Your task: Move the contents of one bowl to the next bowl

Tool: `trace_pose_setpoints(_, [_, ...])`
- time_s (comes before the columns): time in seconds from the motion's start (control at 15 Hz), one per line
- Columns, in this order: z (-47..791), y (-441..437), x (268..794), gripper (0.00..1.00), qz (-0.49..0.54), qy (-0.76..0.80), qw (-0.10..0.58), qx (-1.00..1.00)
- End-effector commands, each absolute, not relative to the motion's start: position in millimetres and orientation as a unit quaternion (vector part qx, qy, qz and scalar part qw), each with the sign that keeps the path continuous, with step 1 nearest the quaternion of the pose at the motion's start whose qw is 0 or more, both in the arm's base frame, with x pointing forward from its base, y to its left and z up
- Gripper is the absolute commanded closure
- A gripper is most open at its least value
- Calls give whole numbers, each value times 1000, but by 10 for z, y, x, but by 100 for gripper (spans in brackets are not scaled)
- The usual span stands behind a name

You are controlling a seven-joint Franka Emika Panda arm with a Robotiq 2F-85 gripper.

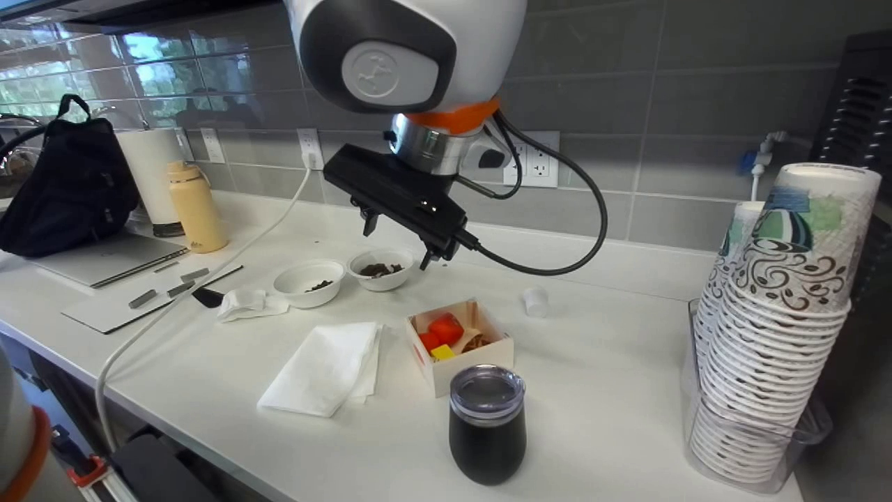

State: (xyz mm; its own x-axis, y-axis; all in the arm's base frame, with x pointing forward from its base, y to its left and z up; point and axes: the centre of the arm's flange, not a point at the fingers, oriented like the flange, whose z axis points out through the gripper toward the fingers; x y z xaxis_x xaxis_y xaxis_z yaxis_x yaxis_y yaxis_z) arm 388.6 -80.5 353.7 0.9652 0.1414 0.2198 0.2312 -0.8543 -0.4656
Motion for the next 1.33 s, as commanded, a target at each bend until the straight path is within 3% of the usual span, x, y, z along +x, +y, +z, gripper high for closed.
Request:
trace_pose_setpoints(0.0, [3267,-665,4298,0,-88,-123,288,-946])
trace_pose_setpoints(0.6, [2720,-79,4826,0,-41,-178,326,-927])
trace_pose_setpoints(1.27, [2170,343,5052,0,20,-212,355,-910])
